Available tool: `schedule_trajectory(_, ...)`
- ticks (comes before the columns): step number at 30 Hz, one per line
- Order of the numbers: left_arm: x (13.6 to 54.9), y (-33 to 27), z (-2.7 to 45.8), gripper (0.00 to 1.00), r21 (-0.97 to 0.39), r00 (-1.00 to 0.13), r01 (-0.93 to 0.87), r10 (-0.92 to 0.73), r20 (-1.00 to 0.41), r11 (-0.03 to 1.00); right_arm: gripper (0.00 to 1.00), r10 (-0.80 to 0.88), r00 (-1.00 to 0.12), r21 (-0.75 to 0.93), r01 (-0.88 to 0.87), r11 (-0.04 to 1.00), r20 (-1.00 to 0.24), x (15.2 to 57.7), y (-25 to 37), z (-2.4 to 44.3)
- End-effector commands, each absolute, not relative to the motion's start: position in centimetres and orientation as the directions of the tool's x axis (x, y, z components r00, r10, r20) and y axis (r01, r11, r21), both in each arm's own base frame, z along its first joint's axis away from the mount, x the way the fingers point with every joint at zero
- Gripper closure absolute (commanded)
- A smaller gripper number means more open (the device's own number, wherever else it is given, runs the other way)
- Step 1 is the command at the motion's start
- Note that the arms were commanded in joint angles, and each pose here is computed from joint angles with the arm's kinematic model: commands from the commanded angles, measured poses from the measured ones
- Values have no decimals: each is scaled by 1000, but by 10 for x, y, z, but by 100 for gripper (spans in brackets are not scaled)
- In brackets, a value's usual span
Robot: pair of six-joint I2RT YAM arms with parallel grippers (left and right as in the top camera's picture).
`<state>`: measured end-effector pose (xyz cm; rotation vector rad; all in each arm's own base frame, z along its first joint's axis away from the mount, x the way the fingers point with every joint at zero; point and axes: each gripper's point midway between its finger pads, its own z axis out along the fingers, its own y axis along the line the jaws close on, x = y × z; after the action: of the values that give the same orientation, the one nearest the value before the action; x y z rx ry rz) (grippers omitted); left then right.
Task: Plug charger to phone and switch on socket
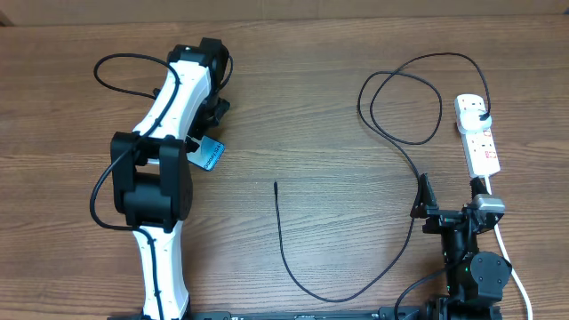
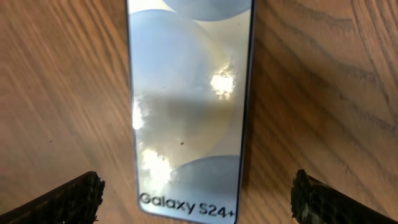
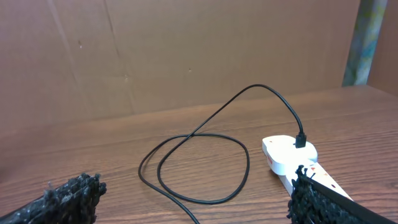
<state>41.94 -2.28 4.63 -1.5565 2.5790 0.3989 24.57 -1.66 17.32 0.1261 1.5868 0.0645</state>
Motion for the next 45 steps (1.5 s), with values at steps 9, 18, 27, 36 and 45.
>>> schedule_trajectory(9,410,-17,89,0,147,-470,-883,-844,-258,446,0,121,-13,121,41,992,-993,246,-16,171)
schedule_trajectory(18,403,-15,137,0,70,-416,-903,-820,-393,425,0,121,-13,121,41,992,-993,246,-16,171)
schedule_trajectory(27,411,-31,82,0,28,-485,-864,-815,-318,503,0,121,-13,121,41,992,-993,246,-16,171)
schedule_trajectory(36,411,-27,73,0,-10,-390,-911,-868,-309,413,0,121,-13,121,41,992,-993,246,-16,171)
schedule_trajectory(45,411,-26,45,0,-69,-299,-944,-926,-230,322,0,121,-13,121,41,992,-993,246,-16,171)
